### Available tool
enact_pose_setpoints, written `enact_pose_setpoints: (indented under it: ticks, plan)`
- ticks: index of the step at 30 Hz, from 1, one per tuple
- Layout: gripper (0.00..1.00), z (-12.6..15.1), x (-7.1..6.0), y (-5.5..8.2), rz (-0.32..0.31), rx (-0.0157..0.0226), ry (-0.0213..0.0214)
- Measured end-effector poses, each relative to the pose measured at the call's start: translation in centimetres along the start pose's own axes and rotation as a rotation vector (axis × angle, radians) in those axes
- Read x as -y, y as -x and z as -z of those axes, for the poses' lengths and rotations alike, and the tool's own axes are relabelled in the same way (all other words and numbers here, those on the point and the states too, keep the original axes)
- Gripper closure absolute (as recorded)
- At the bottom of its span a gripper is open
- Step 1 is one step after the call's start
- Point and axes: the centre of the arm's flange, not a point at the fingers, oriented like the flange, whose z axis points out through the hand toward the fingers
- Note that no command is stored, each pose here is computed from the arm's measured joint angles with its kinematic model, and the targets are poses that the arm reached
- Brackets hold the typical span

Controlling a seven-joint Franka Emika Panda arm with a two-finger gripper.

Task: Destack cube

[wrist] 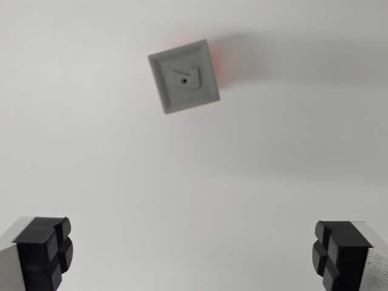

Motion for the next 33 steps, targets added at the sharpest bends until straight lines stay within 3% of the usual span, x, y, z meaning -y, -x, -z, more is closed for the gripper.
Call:
enact_pose_setpoints:
  ticks: [15, 28, 33]
  plan:
    - [0.0, -4.7, 1.3, -0.6, 0.102, -0.0032, -0.0067]
    - [0.0, -9.9, 2.6, -1.2, 0.217, -0.0062, -0.0157]
    - [0.0, -11.6, 2.8, -1.3, 0.229, -0.0078, -0.0185]
